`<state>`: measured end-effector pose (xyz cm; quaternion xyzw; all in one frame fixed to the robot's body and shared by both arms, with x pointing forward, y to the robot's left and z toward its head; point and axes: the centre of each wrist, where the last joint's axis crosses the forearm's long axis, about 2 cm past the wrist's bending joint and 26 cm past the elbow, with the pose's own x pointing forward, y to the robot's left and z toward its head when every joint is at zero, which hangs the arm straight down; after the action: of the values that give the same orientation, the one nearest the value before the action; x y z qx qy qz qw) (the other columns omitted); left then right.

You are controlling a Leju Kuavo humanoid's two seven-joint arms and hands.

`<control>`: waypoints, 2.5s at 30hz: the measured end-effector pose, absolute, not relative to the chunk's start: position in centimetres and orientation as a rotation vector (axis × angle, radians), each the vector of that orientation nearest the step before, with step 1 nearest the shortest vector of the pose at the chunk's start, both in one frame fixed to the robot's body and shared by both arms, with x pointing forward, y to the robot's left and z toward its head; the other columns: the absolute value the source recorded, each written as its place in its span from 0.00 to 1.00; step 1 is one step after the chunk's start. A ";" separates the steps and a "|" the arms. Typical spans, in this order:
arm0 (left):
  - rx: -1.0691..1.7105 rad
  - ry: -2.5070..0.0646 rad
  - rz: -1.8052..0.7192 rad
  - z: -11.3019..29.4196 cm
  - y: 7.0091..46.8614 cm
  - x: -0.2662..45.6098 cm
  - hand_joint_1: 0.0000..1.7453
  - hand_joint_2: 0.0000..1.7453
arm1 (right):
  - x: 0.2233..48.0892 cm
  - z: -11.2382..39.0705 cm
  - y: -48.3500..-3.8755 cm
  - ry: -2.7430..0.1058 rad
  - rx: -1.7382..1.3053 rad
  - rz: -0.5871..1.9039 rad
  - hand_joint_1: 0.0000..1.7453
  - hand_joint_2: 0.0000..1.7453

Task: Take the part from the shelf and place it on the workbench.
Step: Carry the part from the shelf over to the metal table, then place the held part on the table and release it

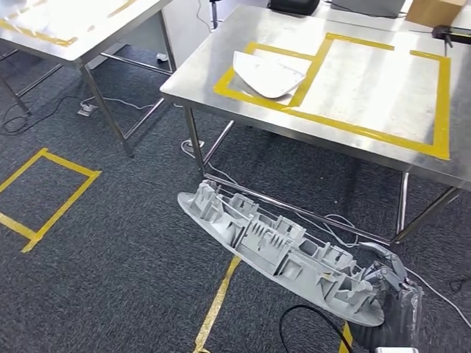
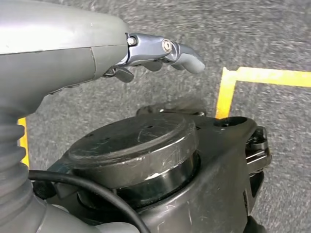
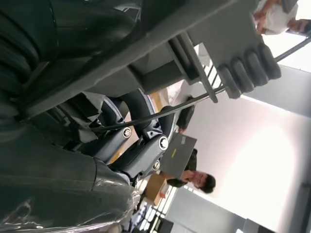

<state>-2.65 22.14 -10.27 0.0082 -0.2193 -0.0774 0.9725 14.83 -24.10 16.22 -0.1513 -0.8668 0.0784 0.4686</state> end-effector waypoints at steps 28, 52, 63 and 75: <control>0.015 -0.444 -0.168 -10.3 22.2 -2.6 0.00 1.00 | 14.8 16.5 -24.1 -2.146 -0.387 0.174 1.00 1.00; 0.019 -0.441 -0.167 -10.3 22.2 -2.6 0.00 1.00 | 14.8 16.5 -24.2 -2.149 -0.430 0.193 1.00 1.00; 0.020 -0.442 -0.173 -10.3 22.3 -2.6 0.00 1.00 | 14.8 16.5 -24.2 -2.146 -0.443 0.199 1.00 1.00; 0.018 -0.433 -0.165 -10.3 22.2 -2.8 0.00 1.00 | 14.8 16.5 -24.0 -2.132 -0.455 0.225 1.00 1.00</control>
<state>-2.75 22.17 -10.33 0.0087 -0.2146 -0.0820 0.9732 14.80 -24.04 16.48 -0.1845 -0.8651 0.0914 0.4575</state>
